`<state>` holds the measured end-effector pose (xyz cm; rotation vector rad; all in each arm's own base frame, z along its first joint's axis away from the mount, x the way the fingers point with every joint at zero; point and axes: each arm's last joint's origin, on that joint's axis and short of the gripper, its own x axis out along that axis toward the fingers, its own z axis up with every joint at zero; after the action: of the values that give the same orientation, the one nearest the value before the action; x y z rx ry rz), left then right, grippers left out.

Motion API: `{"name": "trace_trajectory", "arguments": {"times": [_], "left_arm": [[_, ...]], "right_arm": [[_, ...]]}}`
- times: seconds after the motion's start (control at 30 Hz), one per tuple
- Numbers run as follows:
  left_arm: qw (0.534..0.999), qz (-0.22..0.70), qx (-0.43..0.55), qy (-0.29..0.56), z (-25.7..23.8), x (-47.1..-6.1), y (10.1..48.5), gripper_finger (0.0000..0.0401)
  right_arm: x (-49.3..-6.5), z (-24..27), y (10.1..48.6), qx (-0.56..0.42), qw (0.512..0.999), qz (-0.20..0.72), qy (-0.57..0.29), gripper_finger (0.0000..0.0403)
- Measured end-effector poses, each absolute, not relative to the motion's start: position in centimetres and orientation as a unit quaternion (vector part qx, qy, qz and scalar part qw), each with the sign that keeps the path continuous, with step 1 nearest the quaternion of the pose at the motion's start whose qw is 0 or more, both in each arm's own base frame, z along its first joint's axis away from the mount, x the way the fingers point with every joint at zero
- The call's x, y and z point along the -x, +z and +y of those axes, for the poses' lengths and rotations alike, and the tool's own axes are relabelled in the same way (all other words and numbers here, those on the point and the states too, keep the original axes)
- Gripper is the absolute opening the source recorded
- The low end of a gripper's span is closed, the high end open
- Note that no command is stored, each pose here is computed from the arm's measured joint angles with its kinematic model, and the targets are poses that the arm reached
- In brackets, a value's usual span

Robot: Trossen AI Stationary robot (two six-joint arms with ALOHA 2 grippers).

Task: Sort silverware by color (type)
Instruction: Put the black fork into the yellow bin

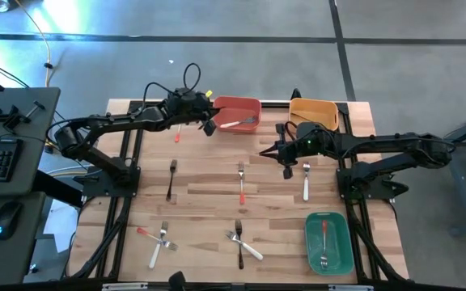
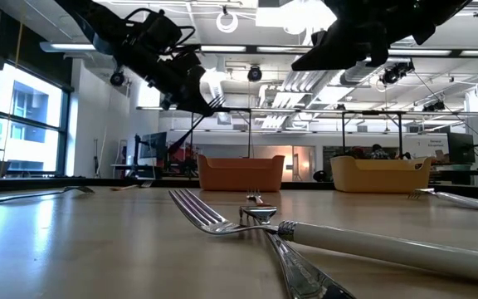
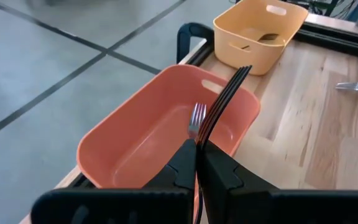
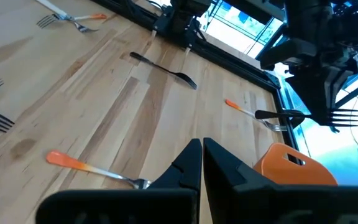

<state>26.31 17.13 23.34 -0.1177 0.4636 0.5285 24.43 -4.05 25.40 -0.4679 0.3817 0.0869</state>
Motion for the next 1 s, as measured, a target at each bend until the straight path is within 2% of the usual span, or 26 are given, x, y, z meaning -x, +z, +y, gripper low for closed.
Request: {"name": "trace_trajectory", "arguments": {"times": [0.33,0.63,0.8,0.9,1.0], "left_arm": [[0.944,0.213,0.051,0.247,17.0,-26.5,23.6,0.0001],[0.968,0.163,0.037,0.189,15.2,-28.0,24.6,0.0001],[0.991,0.079,0.021,0.111,13.5,-28.9,24.9,0.0001],[0.998,0.021,0.030,0.053,12.9,-28.9,23.7,0.0001],[0.999,-0.025,0.029,0.020,12.6,-28.6,22.8,0.0001]], "right_arm": [[-24.4,-4.1,25.3,0.235,0.951,0.195,0.045,0.0000],[-24.3,-4.2,25.2,0.202,0.958,0.202,0.025,0.0000],[-24.3,-5.3,25.1,0.164,0.960,0.220,-0.055,0.0002],[-24.7,-5.9,24.3,0.138,0.971,0.186,-0.052,0.0016],[-25.4,-6.4,22.5,0.125,0.979,0.156,-0.048,0.0047]]}}
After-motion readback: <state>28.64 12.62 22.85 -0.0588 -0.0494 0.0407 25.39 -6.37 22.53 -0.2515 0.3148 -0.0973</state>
